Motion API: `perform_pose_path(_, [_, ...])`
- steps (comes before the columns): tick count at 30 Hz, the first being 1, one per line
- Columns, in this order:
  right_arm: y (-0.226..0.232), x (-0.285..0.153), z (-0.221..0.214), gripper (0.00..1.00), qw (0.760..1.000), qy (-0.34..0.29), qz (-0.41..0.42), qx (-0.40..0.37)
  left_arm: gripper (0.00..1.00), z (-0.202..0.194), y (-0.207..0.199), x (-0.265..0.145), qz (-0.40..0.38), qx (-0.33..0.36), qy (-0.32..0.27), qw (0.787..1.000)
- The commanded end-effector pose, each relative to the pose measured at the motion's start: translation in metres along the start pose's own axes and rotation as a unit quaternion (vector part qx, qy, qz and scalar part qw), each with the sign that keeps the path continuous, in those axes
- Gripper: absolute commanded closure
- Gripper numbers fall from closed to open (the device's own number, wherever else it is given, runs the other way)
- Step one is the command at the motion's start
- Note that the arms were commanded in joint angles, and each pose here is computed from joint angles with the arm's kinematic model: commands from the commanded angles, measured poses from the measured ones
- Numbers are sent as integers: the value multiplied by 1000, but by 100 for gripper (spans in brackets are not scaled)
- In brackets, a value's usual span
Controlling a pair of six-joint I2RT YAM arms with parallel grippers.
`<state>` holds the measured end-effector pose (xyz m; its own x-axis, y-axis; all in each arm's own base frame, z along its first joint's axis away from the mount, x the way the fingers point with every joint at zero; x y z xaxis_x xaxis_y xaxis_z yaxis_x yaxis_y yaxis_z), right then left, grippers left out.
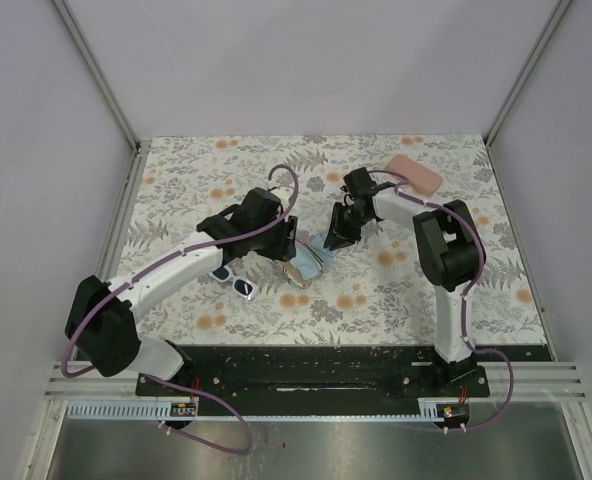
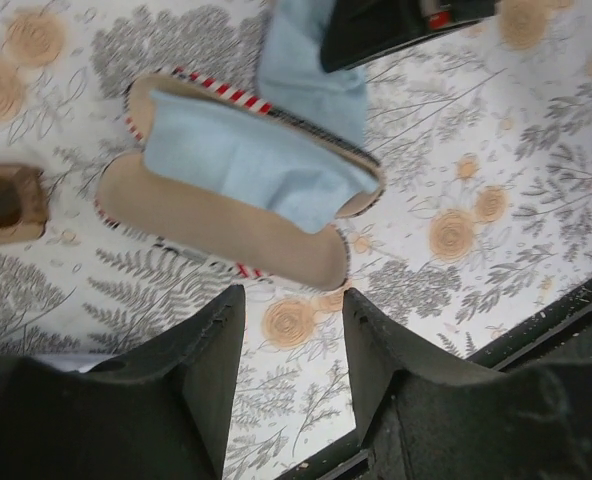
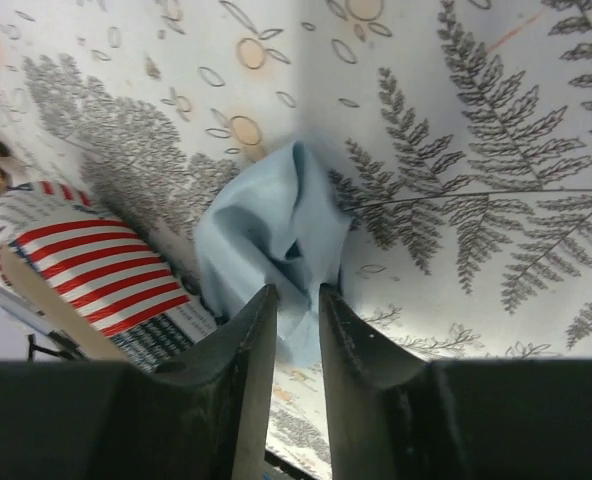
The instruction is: Organize the sunglasses
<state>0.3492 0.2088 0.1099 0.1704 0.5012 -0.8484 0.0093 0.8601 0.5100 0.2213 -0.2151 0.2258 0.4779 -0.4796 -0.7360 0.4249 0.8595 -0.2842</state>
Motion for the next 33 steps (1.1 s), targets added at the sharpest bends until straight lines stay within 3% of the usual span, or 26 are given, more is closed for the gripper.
perform_pose_path(1, [-7, 7, -1, 74, 999, -13, -28, -15, 52, -4, 20, -4, 20, -50, -29, 998])
perform_pose_path(3, [-12, 4, 2, 91, 999, -24, -42, -14, 51, -7, 29, -5, 26, -65, -38, 997])
perform_pose_path(5, [-27, -7, 11, 100, 998, -40, -54, 8, 50, -7, 36, -7, 25, -78, -48, 995])
perform_pose_path(12, [-74, -62, 32, 99, 982, -137, -90, 98, 48, 17, 66, 4, 25, -120, -71, 990])
perform_pose_path(13, [-73, -71, 32, 85, 979, -151, -94, 98, 48, 21, 70, 8, 29, -123, -71, 989])
perform_pose_path(14, [-70, -79, 30, 59, 977, -164, -94, 96, 48, 26, 73, 13, 28, -125, -69, 989])
perform_pose_path(15, [-67, -85, 28, 39, 977, -172, -90, 92, 48, 30, 75, 19, 26, -126, -65, 990])
perform_pose_path(18, [-59, -106, 16, 30, 973, -201, -76, 87, 52, 39, 84, 37, 30, -133, -51, 989])
perform_pose_path(22, [-43, -113, -11, 42, 977, -194, -61, 59, 58, 40, 88, 55, 22, -137, -39, 990])
perform_pose_path(29, [-10, -75, -78, 74, 993, -110, -40, -3, 65, 26, 94, 67, 32, -138, -20, 990])
perform_pose_path(33, [-4, -57, -101, 80, 996, -83, -30, -12, 72, 14, 97, 67, 38, -139, -12, 989])
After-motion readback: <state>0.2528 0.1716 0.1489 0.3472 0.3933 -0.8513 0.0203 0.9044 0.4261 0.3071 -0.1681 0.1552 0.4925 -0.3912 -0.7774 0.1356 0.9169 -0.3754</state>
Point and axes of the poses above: each gripper's point midway between its finger pads, its own x axis out along the fingers, its own y axis along the line the jaws close on, z = x × y, the point moved 10 cm from there along -x, back along the fingers, and after that the axes turned 3 degrees about -x, right-handed, at the moved point
